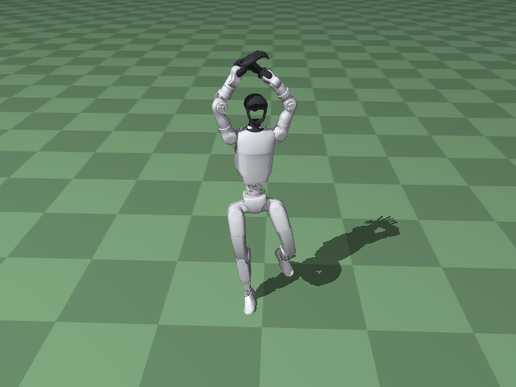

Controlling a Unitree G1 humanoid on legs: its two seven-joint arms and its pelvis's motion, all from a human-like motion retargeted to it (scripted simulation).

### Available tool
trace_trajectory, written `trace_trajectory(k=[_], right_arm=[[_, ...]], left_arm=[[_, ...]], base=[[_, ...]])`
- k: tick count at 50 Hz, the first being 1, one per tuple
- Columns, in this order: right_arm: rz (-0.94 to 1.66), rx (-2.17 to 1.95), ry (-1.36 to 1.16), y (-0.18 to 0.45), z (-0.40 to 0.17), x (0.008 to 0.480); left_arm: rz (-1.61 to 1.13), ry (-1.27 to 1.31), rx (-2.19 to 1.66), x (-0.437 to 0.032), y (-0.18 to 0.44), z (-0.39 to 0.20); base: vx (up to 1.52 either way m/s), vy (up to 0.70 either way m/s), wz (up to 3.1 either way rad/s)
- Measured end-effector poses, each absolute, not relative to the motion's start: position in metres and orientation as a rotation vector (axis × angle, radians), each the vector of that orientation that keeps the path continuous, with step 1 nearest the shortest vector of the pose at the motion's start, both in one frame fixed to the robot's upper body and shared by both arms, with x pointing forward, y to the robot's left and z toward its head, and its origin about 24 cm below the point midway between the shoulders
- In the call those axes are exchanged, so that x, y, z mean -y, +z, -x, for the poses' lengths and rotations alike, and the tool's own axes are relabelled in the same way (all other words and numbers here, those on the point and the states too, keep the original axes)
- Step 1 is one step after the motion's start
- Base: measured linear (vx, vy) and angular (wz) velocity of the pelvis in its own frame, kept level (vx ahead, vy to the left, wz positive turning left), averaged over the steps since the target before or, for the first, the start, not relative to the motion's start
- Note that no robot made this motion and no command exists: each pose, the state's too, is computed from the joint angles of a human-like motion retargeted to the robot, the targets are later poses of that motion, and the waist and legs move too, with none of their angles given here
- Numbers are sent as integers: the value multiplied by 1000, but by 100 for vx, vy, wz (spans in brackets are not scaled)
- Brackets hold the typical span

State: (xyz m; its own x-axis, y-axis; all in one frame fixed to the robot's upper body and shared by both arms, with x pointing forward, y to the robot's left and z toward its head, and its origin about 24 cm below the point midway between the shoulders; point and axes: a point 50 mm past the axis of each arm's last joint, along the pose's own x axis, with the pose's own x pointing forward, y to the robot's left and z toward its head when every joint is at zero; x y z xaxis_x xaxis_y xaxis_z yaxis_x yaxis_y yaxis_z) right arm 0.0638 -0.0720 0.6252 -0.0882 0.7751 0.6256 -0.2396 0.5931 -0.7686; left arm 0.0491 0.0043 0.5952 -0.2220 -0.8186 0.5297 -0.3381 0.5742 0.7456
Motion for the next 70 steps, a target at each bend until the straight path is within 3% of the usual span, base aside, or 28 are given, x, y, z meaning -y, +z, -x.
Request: trace_trajectory(k=[20,38,58,70], right_arm=[[520,1447,890,620,-79,74],[576,1428,872,616,-84,66],[759,1435,768,604,-100,41],[573,1380,894,609,-97,50]], left_arm=[[-1042,-579,1795,-6,592,-57],[-970,-623,1748,-14,593,-63],[-891,-622,1655,-42,591,-97],[-959,-589,1711,-31,595,-82]], base=[[23,5,-3],[40,19,36],[43,27,188],[22,12,313]])
